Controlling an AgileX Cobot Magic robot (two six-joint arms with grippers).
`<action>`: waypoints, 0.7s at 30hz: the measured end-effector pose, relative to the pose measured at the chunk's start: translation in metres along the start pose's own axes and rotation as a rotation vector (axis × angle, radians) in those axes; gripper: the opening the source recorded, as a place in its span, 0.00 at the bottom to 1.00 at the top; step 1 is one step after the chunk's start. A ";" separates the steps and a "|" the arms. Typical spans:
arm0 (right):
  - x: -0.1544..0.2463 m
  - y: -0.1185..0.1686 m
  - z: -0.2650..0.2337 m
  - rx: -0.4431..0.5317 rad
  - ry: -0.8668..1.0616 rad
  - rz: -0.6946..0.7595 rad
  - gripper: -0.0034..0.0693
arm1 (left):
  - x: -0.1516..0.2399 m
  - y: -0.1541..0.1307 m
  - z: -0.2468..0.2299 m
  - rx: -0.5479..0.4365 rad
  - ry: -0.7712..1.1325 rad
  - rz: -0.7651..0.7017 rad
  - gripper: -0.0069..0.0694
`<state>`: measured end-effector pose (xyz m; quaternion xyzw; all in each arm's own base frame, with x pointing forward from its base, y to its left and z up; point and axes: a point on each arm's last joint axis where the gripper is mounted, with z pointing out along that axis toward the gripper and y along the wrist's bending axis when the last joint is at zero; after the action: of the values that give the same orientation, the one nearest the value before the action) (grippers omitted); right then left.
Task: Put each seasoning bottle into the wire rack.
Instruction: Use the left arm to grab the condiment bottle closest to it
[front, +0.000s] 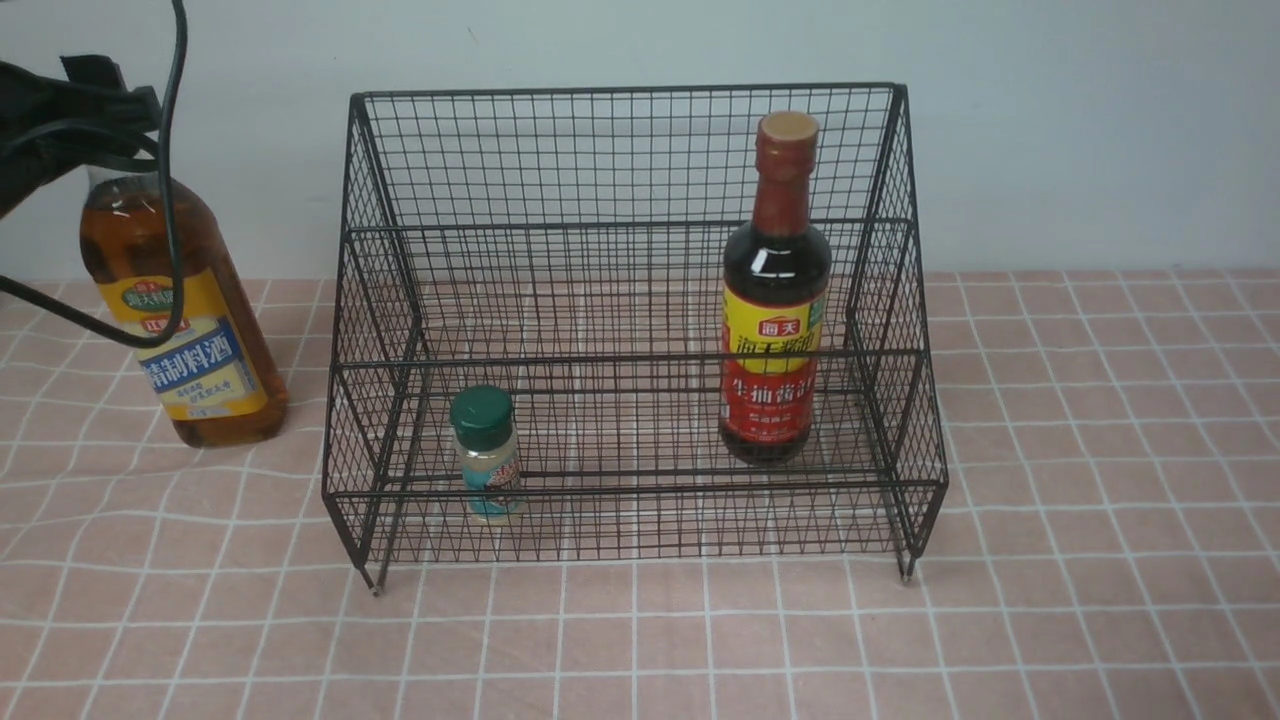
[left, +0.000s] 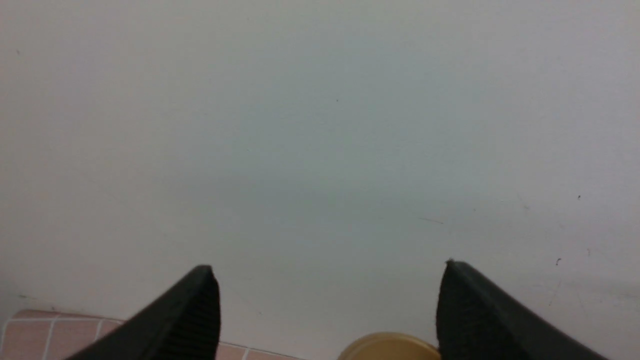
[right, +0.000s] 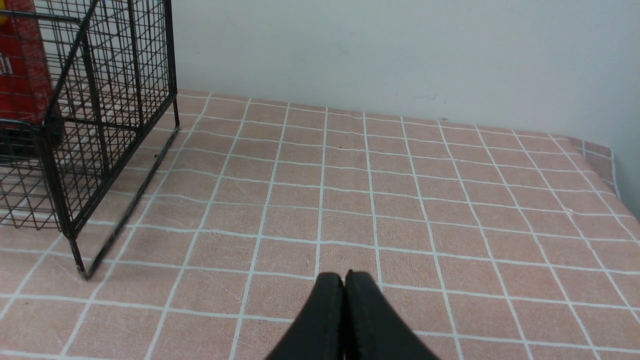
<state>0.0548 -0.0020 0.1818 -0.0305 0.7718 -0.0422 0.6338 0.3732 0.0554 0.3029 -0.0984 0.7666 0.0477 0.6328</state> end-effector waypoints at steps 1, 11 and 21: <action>0.000 0.000 0.000 0.000 0.000 0.000 0.03 | -0.001 -0.002 -0.001 0.006 -0.002 0.001 0.79; 0.000 0.000 0.000 0.000 0.000 0.000 0.03 | -0.011 -0.009 -0.014 0.034 -0.004 0.005 0.79; 0.000 0.000 0.000 0.000 0.000 0.000 0.03 | 0.002 -0.009 -0.006 0.037 0.050 0.016 0.79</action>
<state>0.0548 -0.0020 0.1818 -0.0305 0.7718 -0.0422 0.6338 0.3692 0.0451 0.3030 -0.0817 0.7838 0.0358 0.6146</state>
